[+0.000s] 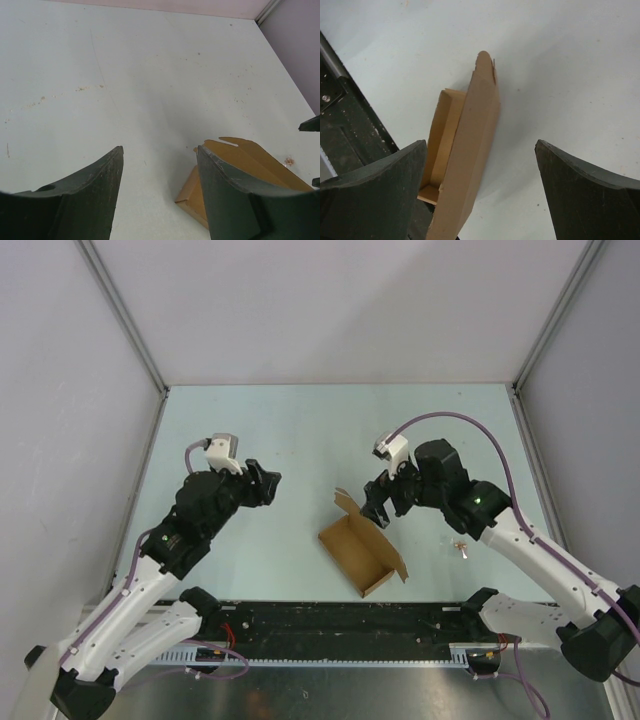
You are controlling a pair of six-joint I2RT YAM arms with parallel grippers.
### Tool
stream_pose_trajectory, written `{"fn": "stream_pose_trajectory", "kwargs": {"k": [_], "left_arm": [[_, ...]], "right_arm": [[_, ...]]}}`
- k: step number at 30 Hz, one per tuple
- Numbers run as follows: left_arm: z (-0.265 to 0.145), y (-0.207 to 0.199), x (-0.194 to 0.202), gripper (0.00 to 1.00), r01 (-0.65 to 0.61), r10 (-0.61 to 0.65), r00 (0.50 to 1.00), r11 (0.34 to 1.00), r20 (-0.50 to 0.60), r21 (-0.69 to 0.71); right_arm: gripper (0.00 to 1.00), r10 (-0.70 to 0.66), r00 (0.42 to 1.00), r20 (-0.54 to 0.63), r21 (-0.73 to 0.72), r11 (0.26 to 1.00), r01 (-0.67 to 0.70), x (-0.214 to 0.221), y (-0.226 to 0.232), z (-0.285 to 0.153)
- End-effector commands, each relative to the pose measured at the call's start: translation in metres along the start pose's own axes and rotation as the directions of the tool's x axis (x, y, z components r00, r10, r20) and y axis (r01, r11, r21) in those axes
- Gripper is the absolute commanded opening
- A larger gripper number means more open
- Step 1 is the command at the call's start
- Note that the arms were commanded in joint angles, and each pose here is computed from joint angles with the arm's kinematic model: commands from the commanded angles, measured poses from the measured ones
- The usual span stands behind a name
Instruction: Fold the paper box
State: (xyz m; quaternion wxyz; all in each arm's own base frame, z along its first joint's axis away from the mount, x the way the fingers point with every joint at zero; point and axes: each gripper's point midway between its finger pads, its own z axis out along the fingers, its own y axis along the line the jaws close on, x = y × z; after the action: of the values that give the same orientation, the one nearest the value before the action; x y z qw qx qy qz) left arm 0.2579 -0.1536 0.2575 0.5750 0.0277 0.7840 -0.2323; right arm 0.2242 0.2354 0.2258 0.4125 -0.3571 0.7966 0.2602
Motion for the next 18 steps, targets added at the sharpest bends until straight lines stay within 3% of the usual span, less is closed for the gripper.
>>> {"fn": "stream_pose_trajectory", "kwargs": {"k": [1, 11, 18], "left_arm": [[-0.001, -0.003, -0.005, 0.65, 0.007, -0.007, 1.000, 1.000, 0.019, 0.019], [-0.003, -0.002, -0.003, 0.66, 0.008, -0.009, 1.000, 1.000, 0.020, 0.020], [-0.004, -0.002, -0.003, 0.66, 0.009, -0.009, 1.000, 1.000, 0.022, 0.021]], "right_arm": [[0.94, -0.003, 1.000, 0.023, -0.082, 0.997, 0.005, -0.016, 0.018, -0.002], [0.89, -0.039, 0.996, -0.079, -0.045, 0.998, 0.036, 0.000, 0.023, 0.012], [0.78, -0.066, 0.983, -0.172, 0.023, 0.997, 0.071, 0.018, 0.017, 0.023]]}}
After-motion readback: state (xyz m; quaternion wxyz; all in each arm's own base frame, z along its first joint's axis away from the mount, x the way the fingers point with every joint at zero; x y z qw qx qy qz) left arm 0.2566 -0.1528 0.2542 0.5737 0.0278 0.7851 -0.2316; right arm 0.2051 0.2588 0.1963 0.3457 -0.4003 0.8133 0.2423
